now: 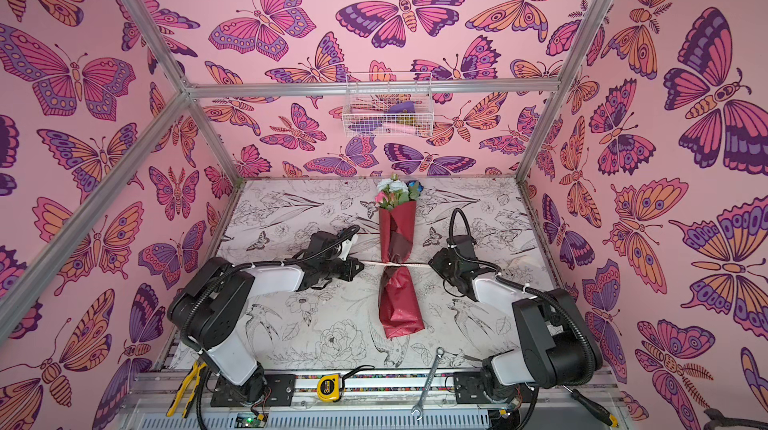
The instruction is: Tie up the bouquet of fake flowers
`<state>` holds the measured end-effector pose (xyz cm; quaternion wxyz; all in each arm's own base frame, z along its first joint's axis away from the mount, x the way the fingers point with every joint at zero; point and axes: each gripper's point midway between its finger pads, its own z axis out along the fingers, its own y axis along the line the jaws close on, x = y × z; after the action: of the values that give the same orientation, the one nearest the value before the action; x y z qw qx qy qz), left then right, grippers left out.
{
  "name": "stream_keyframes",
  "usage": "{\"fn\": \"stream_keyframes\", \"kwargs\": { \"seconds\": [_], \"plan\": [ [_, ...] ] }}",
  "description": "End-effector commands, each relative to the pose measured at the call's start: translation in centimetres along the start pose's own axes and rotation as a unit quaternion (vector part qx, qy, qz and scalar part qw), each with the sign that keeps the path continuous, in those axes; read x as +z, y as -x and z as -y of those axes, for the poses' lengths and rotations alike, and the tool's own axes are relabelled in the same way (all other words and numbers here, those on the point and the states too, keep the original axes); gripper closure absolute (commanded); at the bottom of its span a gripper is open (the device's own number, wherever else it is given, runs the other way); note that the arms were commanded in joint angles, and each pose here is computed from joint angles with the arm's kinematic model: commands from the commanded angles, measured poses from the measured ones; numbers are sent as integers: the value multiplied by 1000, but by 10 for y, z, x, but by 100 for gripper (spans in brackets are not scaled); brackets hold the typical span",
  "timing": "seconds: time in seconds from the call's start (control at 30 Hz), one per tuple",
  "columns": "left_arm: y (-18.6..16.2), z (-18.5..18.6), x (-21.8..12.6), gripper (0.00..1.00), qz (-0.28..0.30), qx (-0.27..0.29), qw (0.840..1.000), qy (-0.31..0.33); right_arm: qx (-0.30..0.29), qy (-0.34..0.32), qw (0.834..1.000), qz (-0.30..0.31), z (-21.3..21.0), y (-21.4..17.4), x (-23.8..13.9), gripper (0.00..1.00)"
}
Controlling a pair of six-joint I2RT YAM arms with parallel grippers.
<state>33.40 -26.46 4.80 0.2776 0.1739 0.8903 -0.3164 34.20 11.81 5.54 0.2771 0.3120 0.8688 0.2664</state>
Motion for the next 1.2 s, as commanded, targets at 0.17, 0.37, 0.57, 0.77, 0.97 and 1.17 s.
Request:
{"fn": "stream_keyframes", "kwargs": {
  "seconds": [0.17,0.37,0.57,0.77,0.97,1.17],
  "plan": [
    [25,23,-8,100,17,41,998,-38,-24,-6,999,-27,-5,-9,-7,75],
    [24,39,-6,100,6,43,996,-78,-84,8,995,-50,-30,-23,-37,53],
    [36,53,-7,100,11,51,993,-103,-219,77,970,-64,-76,-46,-65,55],
    [56,73,-7,100,21,52,988,-141,-293,68,952,-65,-91,-56,-57,59],
    [69,93,-7,100,27,67,984,-165,-213,-66,975,-3,-47,-9,-59,55],
    [66,97,1,100,17,68,982,-175,-84,-188,977,49,37,43,-92,48]
  ]
}}
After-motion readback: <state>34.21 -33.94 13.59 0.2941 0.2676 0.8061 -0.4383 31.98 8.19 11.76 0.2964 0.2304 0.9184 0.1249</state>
